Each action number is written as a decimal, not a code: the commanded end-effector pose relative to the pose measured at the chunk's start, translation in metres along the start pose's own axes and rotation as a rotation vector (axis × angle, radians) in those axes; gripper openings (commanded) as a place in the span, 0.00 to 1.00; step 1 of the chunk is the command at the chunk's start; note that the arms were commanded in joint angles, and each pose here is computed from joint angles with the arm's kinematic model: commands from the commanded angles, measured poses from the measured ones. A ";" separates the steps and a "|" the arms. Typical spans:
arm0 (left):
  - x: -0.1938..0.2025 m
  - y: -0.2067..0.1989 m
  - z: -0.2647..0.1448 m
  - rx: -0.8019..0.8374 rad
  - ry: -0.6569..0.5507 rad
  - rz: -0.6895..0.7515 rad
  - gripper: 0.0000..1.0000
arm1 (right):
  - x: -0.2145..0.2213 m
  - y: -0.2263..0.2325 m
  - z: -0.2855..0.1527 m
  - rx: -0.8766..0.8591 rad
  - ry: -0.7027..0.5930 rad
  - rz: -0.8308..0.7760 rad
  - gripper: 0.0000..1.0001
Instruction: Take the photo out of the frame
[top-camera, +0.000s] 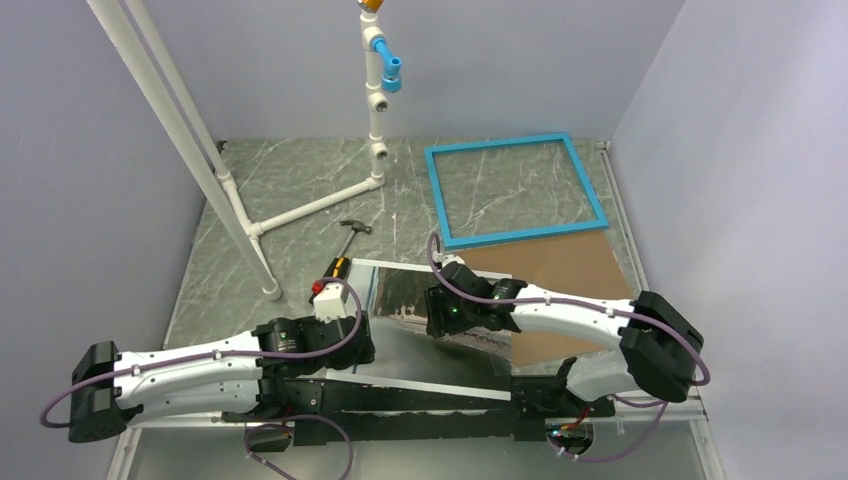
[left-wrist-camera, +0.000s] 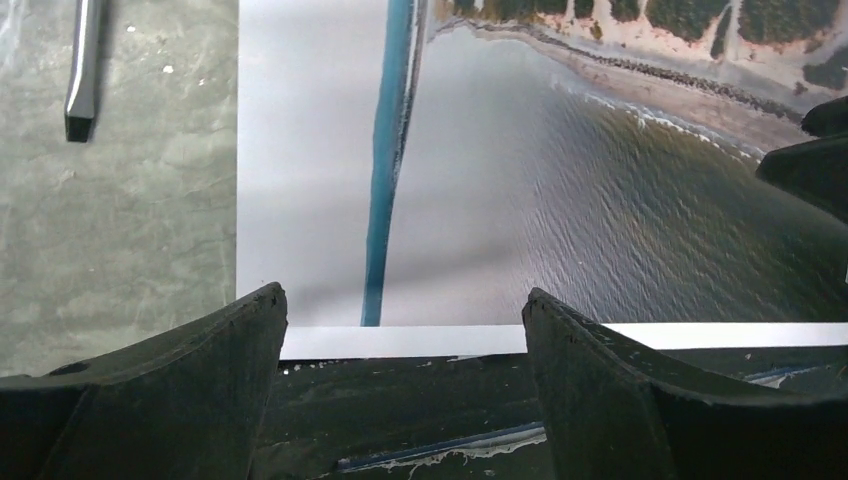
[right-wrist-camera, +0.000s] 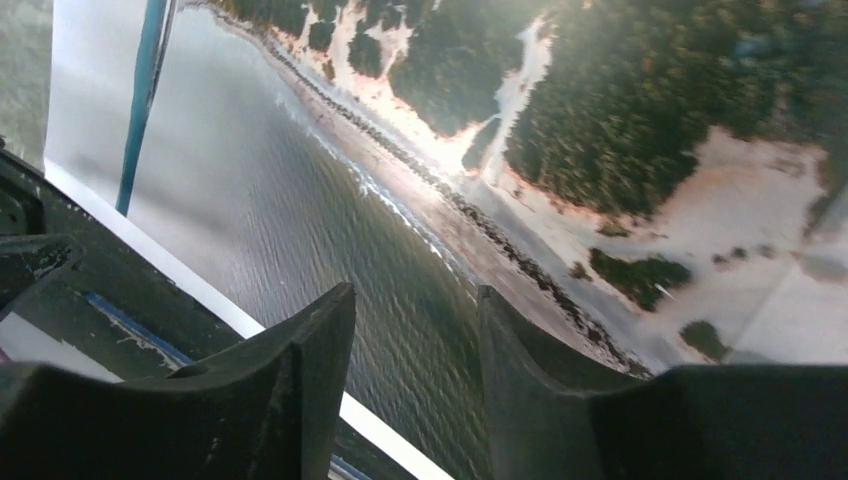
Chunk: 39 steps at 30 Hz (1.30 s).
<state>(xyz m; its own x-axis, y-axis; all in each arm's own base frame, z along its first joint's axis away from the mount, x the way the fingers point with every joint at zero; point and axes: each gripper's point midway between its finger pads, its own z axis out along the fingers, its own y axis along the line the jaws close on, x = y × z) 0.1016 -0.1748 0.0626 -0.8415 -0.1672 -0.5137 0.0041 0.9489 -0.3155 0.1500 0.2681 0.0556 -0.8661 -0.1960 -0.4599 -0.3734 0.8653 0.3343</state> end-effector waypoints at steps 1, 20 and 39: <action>-0.003 0.008 -0.002 -0.045 -0.016 -0.071 0.91 | -0.008 0.022 0.013 -0.103 -0.016 0.007 0.45; 0.025 0.040 0.022 -0.196 0.051 -0.082 0.99 | 0.040 -0.027 0.052 0.039 0.096 0.058 0.27; 0.033 -0.006 0.023 0.108 0.097 -0.200 0.99 | 0.041 -0.018 0.060 0.003 0.128 0.045 0.26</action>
<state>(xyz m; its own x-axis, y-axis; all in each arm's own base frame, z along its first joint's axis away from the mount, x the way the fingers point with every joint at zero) 0.1007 -0.1831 0.0329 -0.8398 -0.3285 -0.4323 -0.1183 0.8878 -0.4448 0.1584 0.3003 0.0174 -0.8890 -0.1508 -0.4324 -0.3538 0.8256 0.4395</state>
